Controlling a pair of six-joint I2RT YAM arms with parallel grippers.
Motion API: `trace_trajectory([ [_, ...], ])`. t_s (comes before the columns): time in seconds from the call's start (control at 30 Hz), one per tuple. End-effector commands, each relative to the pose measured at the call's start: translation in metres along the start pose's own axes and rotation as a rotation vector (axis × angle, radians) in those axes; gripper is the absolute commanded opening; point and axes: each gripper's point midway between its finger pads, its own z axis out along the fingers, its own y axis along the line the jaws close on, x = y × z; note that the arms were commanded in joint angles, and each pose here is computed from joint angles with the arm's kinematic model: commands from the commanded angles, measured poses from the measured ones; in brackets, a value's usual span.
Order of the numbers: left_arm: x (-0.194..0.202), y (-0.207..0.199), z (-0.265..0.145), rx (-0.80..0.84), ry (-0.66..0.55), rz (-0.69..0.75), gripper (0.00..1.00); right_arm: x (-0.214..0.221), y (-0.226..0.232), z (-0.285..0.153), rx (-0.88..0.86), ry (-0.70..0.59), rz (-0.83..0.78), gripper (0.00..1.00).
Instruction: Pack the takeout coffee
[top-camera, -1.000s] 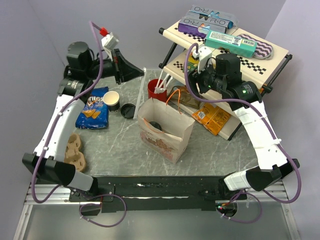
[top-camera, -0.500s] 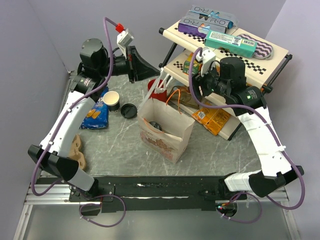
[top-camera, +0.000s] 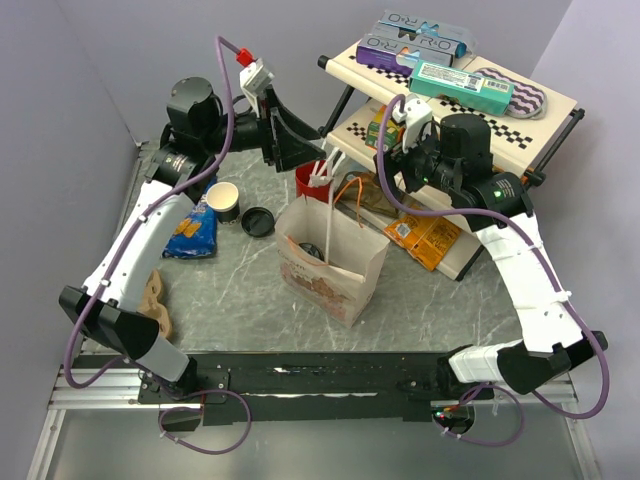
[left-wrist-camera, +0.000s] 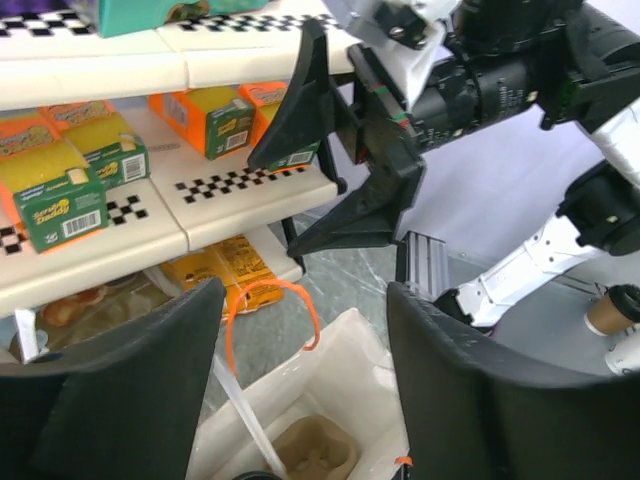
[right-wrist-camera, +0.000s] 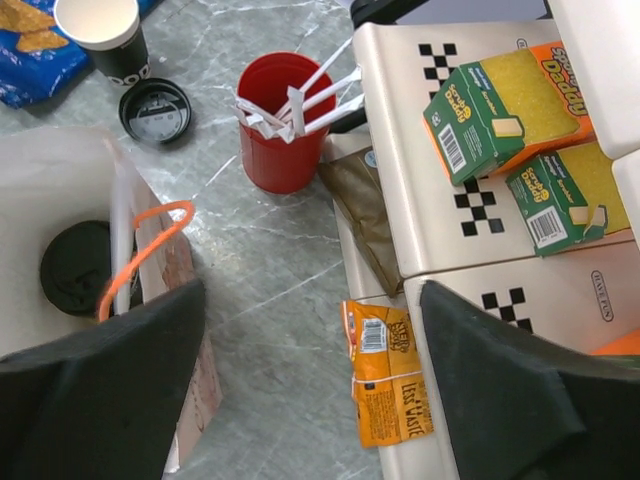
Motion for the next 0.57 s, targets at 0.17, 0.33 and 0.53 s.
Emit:
trace_trajectory([
  [0.17,-0.037,0.018,-0.031,-0.152,-0.052,0.118,1.0,-0.03,-0.004,-0.034,0.037,-0.095,0.011,1.0],
  [0.33,-0.068,0.064,-0.085,-0.407,-0.115,0.134,0.99,-0.036,-0.041,-0.051,0.281,-0.105,0.127,1.0],
  [0.53,-0.089,0.109,-0.16,-0.769,-0.177,0.193,0.99,-0.039,-0.055,-0.067,0.38,-0.12,0.164,1.0],
])
